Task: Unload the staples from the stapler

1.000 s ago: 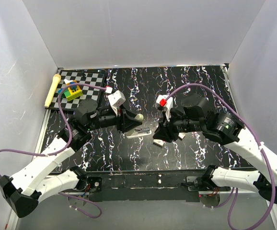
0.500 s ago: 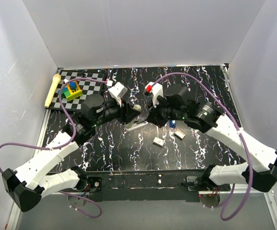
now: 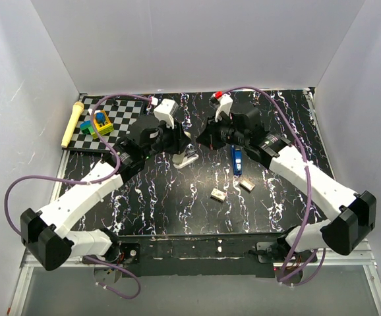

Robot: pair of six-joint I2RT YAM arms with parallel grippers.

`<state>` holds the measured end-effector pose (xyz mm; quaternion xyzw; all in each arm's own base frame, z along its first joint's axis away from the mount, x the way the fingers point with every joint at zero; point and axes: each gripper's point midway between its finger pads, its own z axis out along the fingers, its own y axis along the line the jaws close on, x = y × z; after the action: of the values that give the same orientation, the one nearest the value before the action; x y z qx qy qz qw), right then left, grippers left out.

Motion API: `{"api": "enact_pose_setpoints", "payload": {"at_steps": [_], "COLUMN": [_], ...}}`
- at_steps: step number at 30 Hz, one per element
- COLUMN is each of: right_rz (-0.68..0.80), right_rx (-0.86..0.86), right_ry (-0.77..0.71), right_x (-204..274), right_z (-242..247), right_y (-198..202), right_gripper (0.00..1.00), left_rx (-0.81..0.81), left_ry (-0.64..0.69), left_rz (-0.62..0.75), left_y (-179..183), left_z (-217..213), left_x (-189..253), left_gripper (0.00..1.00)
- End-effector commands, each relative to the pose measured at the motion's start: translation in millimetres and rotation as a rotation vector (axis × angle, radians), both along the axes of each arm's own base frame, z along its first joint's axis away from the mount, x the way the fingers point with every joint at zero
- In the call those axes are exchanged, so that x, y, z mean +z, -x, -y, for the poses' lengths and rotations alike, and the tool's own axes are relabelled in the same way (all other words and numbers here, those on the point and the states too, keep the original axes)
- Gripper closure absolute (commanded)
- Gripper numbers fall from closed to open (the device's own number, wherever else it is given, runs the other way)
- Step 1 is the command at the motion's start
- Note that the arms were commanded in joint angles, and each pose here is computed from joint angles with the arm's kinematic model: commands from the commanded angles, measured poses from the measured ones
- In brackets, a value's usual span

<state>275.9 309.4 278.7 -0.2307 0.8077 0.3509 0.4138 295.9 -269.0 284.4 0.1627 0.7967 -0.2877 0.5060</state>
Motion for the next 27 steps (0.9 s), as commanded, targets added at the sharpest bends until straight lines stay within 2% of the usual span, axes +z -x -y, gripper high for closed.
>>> {"api": "enact_pose_setpoints", "payload": {"at_steps": [1, 12, 27], "right_rz": [0.046, -0.05, -0.167], "right_rx": [0.039, 0.061, 0.135], "right_ry": [-0.181, -0.216, -0.258], "right_x": [28.4, -14.7, -53.0], "right_z": [-24.2, -49.6, -76.4], "right_y": [-15.2, -39.2, -41.2], "right_gripper": [0.99, 0.99, 0.99], "left_rx": [0.105, 0.13, 0.111], "left_ry": [0.036, 0.083, 0.097], "left_rz": [-0.02, -0.096, -0.144], "left_y": [-21.7, -40.0, -46.3], "left_z": [-11.4, -26.2, -29.9], "left_x": [12.0, -7.5, -23.7], "left_gripper": [1.0, 1.0, 1.0]}}
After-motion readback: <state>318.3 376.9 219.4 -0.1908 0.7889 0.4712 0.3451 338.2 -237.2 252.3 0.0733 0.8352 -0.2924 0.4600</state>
